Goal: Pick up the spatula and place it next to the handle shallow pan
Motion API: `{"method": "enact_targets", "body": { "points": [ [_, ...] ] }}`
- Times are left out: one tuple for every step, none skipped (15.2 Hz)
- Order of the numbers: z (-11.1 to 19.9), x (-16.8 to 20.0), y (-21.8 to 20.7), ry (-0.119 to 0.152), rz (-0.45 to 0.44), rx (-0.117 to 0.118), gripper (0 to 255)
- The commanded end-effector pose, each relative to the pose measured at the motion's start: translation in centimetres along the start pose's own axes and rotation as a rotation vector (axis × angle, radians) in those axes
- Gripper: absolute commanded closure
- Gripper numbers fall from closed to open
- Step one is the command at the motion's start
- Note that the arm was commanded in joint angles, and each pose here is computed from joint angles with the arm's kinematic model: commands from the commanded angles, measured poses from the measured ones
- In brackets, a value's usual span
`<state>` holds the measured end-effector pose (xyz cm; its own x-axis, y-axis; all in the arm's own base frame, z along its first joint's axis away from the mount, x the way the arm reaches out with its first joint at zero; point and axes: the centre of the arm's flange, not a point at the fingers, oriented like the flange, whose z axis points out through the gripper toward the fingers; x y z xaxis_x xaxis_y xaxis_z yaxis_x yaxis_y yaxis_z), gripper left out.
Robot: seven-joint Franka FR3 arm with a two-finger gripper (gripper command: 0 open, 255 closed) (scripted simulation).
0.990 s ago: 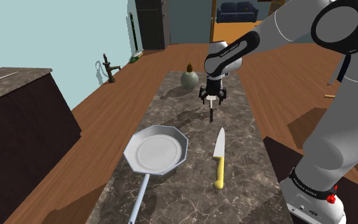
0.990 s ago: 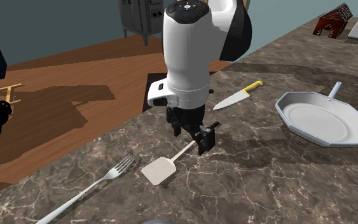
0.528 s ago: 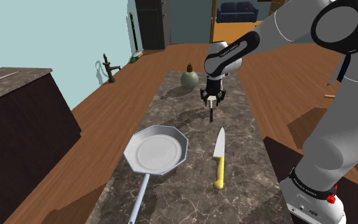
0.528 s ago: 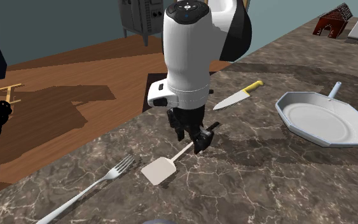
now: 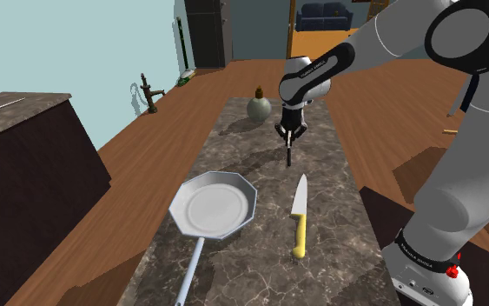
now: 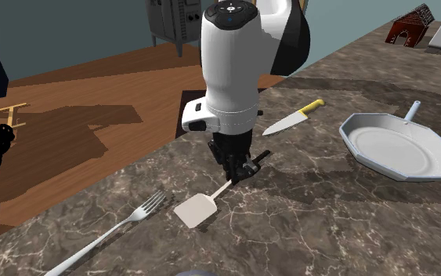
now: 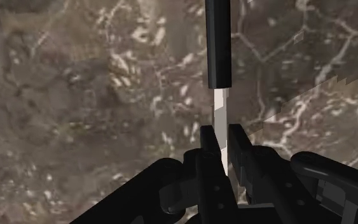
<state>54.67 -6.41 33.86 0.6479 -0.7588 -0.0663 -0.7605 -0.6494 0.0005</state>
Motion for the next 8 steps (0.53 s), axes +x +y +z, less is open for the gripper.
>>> {"method": "enact_targets", "body": {
  "points": [
    [0.0,0.0,0.0,0.0,0.0,0.0,255],
    [-0.5,0.0,0.0,0.0,0.0,0.0,255],
    [-1.0,-0.1,0.0,0.0,0.0,0.0,255],
    [-1.6,-0.1,0.0,0.0,0.0,0.0,255],
    [-2.1,-0.1,0.0,0.0,0.0,0.0,255],
    [-2.6,-0.2,0.0,0.0,0.0,0.0,255],
    [-3.2,-0.2,0.0,0.0,0.0,0.0,255],
    [-3.7,-0.2,0.0,0.0,0.0,0.0,255]
  ]
}}
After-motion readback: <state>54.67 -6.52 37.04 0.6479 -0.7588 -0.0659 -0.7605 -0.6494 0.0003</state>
